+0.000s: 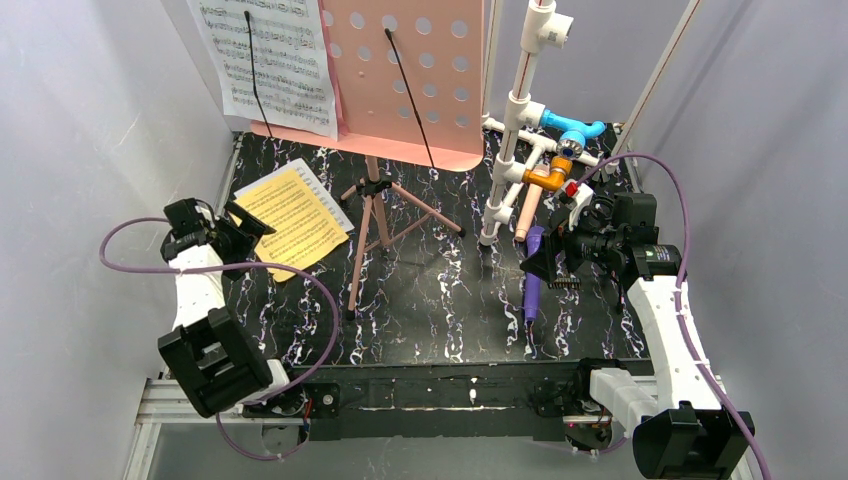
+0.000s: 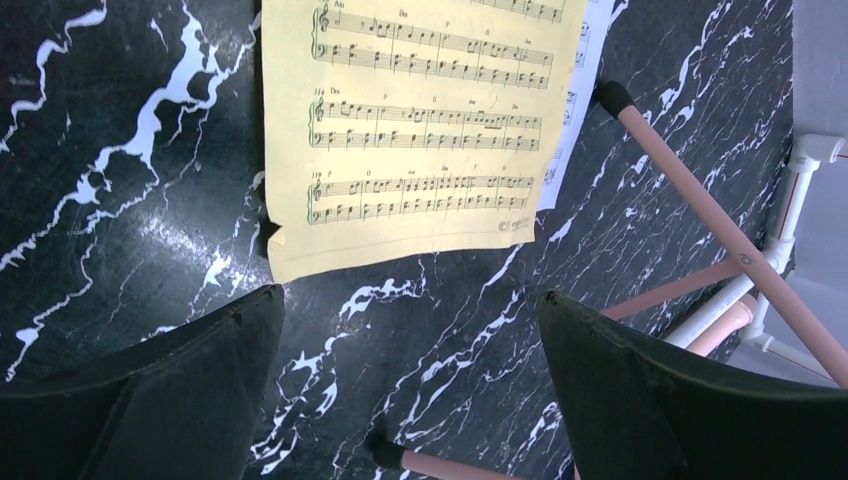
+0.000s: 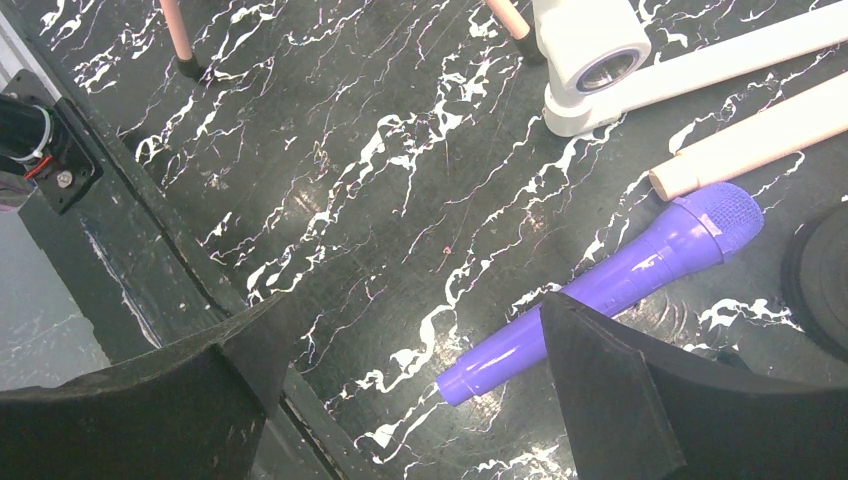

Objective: Pack up the instrument practice props
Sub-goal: Pick up the sheet music from the music stand.

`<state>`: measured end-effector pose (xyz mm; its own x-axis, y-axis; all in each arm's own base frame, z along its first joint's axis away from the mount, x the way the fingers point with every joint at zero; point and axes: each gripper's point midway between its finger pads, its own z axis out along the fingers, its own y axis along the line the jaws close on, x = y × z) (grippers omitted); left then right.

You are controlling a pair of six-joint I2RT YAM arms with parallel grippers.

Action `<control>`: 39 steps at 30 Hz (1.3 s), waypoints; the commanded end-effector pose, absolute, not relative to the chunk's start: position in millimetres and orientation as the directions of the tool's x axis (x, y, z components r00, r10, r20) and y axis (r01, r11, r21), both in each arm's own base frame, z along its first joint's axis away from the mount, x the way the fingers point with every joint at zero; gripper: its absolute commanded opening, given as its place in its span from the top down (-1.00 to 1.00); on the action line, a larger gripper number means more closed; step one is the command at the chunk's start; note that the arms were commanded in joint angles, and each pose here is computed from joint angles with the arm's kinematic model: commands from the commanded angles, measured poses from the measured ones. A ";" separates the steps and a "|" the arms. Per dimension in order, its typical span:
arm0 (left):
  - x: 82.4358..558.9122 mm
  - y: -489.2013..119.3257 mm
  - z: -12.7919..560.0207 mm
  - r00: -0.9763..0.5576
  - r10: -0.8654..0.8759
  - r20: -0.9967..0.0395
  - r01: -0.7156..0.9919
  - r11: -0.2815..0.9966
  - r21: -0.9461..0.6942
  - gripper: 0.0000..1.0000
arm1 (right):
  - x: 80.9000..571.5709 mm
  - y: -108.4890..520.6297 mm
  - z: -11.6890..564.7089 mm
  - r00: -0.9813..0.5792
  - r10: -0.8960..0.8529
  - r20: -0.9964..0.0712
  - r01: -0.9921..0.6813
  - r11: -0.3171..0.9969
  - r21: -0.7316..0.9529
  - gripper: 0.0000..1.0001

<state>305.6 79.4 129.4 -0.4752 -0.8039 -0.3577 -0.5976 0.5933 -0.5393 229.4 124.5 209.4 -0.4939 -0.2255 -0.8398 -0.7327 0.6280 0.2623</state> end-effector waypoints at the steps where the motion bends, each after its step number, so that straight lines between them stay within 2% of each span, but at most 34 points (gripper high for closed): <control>1: 293.9 69.8 137.1 -0.455 -0.827 -0.330 -0.606 0.559 -0.566 -0.96 | 229.6 124.0 215.2 -0.465 -0.228 -0.855 -0.746 0.622 0.239 -1.00; 7: 277.8 67.8 139.3 -0.407 -0.854 -0.324 -0.670 0.521 -0.529 -0.96 | 230.1 123.8 215.0 -0.468 -0.229 -0.854 -0.744 0.623 0.241 -1.00; 16: 242.6 74.4 155.6 -0.436 -0.780 -0.448 -0.775 0.579 -0.254 -0.96 | 230.8 123.3 214.2 -0.471 -0.230 -0.852 -0.742 0.626 0.241 -1.00; 22: 227.8 64.5 171.4 -0.420 -0.771 -0.479 -0.772 0.581 -0.258 -0.96 | 230.8 123.4 215.0 -0.474 -0.230 -0.850 -0.741 0.625 0.245 -1.00; 30: 215.3 29.5 195.7 -0.484 -0.732 -0.480 -0.661 0.665 -0.348 -0.96 | 231.2 123.5 215.6 -0.478 -0.230 -0.848 -0.741 0.624 0.248 -1.00; 39: 201.6 -39.0 219.3 -0.668 -0.587 -0.457 -0.322 0.782 -0.533 -0.96 | 232.9 118.0 214.0 -0.495 -0.259 -0.829 -0.729 0.644 0.234 -1.00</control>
<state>211.6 -1.8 205.6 -0.5524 -0.6812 -0.4804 -0.5164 0.7321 -0.4443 227.5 122.6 202.7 -0.5175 -0.2393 -0.8216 -0.7255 0.6317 0.2730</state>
